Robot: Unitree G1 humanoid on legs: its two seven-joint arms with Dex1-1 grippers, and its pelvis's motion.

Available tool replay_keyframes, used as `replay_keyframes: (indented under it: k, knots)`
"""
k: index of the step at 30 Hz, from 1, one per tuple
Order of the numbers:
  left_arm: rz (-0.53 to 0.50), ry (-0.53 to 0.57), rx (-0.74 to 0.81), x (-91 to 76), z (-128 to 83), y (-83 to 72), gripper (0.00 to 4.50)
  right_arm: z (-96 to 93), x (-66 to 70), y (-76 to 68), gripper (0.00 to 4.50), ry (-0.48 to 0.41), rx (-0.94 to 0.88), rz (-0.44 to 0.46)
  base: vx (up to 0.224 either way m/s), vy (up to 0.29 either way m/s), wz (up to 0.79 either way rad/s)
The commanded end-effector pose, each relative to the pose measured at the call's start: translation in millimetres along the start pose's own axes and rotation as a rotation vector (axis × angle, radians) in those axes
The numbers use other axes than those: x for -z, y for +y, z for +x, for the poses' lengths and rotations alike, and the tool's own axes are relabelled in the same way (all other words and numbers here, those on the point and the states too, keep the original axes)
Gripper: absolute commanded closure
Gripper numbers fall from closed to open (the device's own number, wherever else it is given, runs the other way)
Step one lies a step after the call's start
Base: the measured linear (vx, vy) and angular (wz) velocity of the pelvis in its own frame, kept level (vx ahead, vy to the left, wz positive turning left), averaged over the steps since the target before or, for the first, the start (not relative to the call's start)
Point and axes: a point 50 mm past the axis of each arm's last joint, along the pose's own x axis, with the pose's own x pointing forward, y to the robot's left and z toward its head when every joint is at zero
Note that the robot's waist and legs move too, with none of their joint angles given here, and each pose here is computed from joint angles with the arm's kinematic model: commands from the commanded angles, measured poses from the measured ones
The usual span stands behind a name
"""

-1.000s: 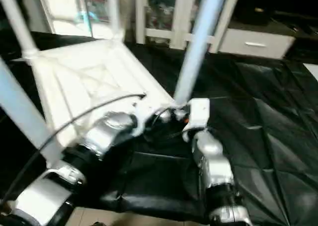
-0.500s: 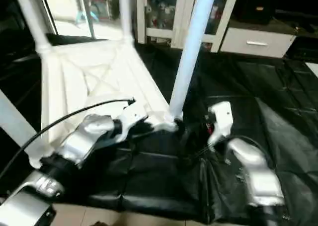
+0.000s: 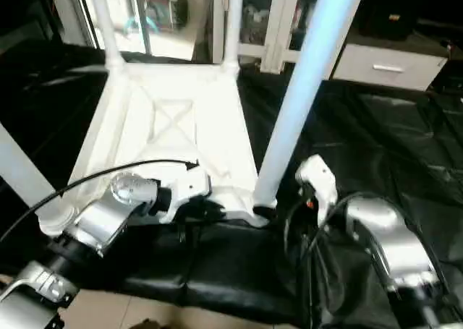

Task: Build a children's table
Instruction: Rotate leg to tighten

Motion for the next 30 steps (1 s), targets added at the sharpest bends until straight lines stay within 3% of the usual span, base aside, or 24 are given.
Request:
replay_keyframes:
  k: [1,22,30]
  knots:
    - [-0.008,-0.027,0.068,-2.0,6.9,-10.1,4.50,3.2,-3.4,-0.4,0.20,-0.008,-0.044,-0.008,0.000,0.000,0.00]
    - [-0.014,0.005,0.086,2.1,4.7,-11.4,4.50,9.3,7.7,0.2,2.13,0.042,-0.169,0.008,0.000,0.000,0.00]
    - [-0.022,0.017,0.089,3.3,5.9,-11.6,4.50,12.8,14.0,0.3,2.32,0.038,-0.154,0.042,0.000,0.000,0.00]
